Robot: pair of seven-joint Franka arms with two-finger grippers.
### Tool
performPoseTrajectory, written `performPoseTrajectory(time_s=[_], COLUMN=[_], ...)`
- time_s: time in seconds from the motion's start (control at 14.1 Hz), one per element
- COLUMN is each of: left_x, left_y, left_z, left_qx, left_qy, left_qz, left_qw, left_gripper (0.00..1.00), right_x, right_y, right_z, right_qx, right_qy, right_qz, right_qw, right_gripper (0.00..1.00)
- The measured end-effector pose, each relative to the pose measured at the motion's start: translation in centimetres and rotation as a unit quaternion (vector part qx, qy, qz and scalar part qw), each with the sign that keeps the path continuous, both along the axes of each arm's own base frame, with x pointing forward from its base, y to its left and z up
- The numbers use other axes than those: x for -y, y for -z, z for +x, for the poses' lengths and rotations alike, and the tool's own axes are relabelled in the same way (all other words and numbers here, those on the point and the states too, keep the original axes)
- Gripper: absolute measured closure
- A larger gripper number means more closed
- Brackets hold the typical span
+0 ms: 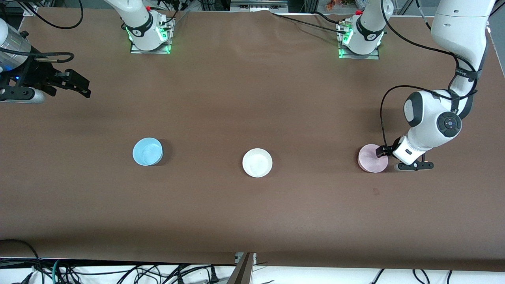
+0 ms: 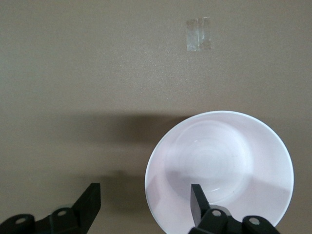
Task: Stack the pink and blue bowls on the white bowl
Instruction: 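Close the left gripper on the pink bowl rim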
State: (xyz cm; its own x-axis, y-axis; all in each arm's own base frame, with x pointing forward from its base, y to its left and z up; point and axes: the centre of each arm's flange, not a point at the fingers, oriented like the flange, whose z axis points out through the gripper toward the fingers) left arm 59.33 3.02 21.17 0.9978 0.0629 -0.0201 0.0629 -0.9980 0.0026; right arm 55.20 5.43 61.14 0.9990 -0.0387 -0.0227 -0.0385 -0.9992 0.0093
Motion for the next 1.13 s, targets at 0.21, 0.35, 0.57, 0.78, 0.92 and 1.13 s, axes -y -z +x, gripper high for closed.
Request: performPoseTrajectory(time_s=[0.21,0.35,0.57,0.78,0.92,1.13], left_x=[0.13,0.18,0.21,0.21,0.22,0.27], left_y=[0.3,0.5,0.49,0.46,0.45,0.43], left_z=[-0.05,-0.07,-0.03,0.01,0.02,0.04], left_qx=[-0.001,-0.002,0.0,0.001,0.002,0.003], left_qy=[0.001,0.001,0.002,0.002,0.002,0.002], left_qz=[0.0,0.0,0.0,0.0,0.0,0.0], left_qw=[1.0,1.0,1.0,1.0,1.0,1.0], left_gripper=[0.27,0.33,0.49,0.59,0.63,0.67], right_x=[0.0,0.0,0.0,0.0,0.0,0.0], right_y=[0.0,-0.01,-0.01,-0.01,-0.01,-0.01], right_z=[0.0,0.0,0.0,0.0,0.0,0.0], right_qx=[0.0,0.0,0.0,0.0,0.0,0.0], right_qy=[0.0,0.0,0.0,0.0,0.0,0.0], right_qz=[0.0,0.0,0.0,0.0,0.0,0.0], right_qw=[1.0,1.0,1.0,1.0,1.0,1.0], right_gripper=[0.0,0.0,0.0,0.0,0.0,0.0])
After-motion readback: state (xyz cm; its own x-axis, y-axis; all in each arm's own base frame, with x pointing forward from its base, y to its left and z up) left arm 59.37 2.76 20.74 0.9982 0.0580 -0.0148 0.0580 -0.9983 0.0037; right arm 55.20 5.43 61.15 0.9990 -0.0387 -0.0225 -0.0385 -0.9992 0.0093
